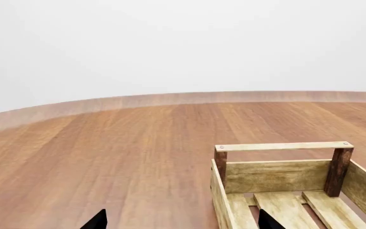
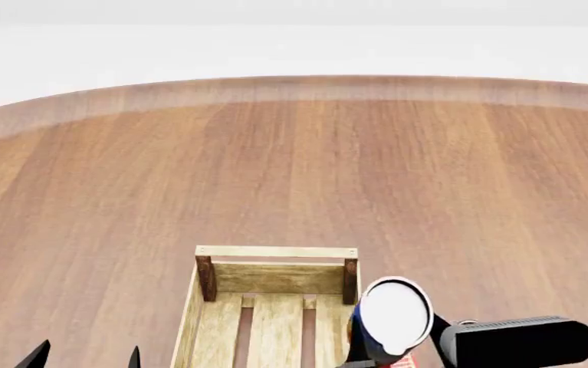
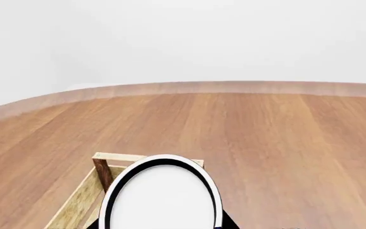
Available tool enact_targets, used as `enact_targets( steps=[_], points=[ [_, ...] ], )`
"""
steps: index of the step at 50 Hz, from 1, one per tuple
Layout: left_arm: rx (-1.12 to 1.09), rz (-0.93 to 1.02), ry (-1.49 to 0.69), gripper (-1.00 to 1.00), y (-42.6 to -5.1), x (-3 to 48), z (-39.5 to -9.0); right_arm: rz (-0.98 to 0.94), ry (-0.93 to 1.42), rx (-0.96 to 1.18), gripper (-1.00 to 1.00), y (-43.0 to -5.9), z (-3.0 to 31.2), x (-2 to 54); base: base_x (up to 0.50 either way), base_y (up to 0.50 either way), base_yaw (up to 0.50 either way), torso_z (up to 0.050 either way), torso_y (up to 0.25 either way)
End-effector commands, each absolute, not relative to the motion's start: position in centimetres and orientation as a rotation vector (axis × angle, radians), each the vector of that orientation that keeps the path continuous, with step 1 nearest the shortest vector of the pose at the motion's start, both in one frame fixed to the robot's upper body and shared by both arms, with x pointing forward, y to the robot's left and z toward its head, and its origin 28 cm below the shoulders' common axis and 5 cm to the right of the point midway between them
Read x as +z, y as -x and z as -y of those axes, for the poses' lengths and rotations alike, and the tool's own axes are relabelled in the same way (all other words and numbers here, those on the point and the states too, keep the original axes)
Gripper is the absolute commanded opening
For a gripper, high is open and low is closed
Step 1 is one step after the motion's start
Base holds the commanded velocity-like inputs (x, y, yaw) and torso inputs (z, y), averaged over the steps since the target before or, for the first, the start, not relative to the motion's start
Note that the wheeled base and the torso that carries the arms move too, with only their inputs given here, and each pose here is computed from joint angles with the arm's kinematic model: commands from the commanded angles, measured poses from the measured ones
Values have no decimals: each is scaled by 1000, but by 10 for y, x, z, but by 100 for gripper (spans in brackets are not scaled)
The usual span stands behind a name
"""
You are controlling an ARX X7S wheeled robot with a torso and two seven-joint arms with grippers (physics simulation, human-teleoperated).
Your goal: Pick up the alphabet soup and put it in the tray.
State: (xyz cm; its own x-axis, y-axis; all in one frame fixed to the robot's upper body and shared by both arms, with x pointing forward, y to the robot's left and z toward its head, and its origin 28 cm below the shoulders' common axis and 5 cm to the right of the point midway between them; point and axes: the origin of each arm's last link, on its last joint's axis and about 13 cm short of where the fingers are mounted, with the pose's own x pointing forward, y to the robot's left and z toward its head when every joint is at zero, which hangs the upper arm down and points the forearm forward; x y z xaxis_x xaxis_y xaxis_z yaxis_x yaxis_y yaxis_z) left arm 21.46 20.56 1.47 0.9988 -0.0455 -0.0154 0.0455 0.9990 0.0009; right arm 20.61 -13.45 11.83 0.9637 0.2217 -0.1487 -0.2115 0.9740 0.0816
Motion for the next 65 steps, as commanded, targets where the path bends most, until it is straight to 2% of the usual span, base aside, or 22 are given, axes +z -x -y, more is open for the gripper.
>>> enact_targets(
  steps=[1, 34, 65],
  points=[
    [-44, -15, 0, 100, -215, 15, -206, -160, -56, 300, -100, -230, 118, 113, 0, 0, 0, 0, 0],
    [-41, -11, 1, 100, -214, 16, -207, -309, -64, 458, -100, -287, 70, 67, 0, 0, 0, 0, 1],
    [-39, -7, 8, 100, -213, 18, -207, -444, -14, 483, -100, -324, 51, 31, 0, 0, 0, 0, 1]
  ],
)
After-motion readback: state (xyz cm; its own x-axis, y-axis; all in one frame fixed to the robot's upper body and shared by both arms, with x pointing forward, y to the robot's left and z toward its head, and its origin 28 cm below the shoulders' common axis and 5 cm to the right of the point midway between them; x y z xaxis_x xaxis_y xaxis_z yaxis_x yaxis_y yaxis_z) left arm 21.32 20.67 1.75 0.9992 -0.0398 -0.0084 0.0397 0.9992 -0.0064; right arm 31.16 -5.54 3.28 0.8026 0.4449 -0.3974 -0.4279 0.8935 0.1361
